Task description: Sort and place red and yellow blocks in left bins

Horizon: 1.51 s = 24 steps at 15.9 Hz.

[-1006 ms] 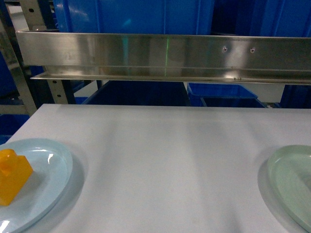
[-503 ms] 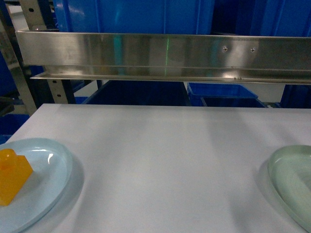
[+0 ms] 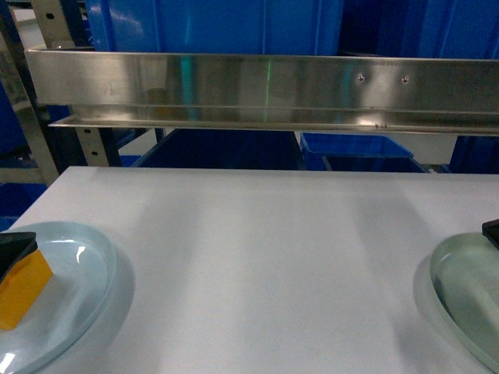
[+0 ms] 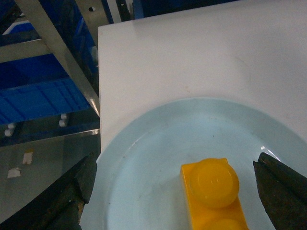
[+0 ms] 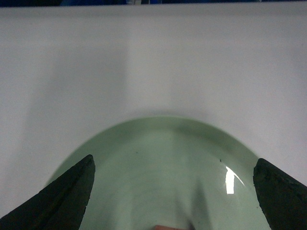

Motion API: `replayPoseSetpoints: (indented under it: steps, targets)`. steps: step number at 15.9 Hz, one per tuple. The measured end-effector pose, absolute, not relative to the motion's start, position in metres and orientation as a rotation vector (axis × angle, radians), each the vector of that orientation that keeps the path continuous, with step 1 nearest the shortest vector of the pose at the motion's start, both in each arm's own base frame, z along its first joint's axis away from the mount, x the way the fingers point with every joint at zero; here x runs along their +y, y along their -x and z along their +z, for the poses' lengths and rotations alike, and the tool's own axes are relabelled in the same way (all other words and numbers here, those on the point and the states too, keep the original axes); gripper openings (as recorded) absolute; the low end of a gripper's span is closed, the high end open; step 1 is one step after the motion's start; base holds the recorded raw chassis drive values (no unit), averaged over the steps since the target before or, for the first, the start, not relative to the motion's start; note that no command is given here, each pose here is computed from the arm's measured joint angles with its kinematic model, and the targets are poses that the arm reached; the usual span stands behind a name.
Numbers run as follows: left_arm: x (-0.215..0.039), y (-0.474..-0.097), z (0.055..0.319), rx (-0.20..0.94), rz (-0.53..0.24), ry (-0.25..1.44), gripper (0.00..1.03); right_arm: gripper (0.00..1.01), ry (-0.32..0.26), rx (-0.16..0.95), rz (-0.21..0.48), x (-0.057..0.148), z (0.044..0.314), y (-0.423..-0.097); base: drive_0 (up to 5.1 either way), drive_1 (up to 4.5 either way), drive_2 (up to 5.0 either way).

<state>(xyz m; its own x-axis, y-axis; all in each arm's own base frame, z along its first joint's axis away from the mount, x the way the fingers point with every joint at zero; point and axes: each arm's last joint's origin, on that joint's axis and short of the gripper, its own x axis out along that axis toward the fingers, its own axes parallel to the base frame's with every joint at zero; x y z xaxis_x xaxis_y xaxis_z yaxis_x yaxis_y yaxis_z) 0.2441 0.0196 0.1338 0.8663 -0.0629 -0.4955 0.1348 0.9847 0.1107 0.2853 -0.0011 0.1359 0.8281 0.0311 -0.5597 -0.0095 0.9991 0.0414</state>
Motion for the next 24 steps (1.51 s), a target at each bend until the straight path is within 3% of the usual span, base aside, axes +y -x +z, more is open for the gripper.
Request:
replayPoseSetpoints:
  steps: [3, 15, 17, 21, 24]
  targets:
    - [0.018, -0.234, 0.123, 0.553, -0.11, -0.14, 0.98, 0.98, -0.034, 0.631, 0.007, -0.001, 0.122, -0.274, 0.0, 0.0, 0.0]
    - [0.012, -0.227, 0.134, 0.454, -0.137, -0.164, 0.98, 0.98, -0.021, 0.624, -0.005, 0.002, 0.118, -0.269, 0.0, 0.0, 0.0]
    - [0.012, -0.227, 0.134, 0.454, -0.137, -0.166, 0.98, 0.87, -0.016, 0.605, -0.022, 0.001, 0.118, -0.269, 0.0, 0.0, 0.0]
    - [0.012, -0.227, 0.134, 0.453, -0.137, -0.167, 0.98, 0.49, -0.027, 0.65, -0.022, 0.003, 0.106, -0.26, 0.0, 0.0, 0.0]
    - [0.012, -0.227, 0.134, 0.453, -0.137, -0.167, 0.98, 0.76, -0.037, 0.657, -0.016, 0.006, 0.1, -0.256, 0.0, 0.0, 0.0]
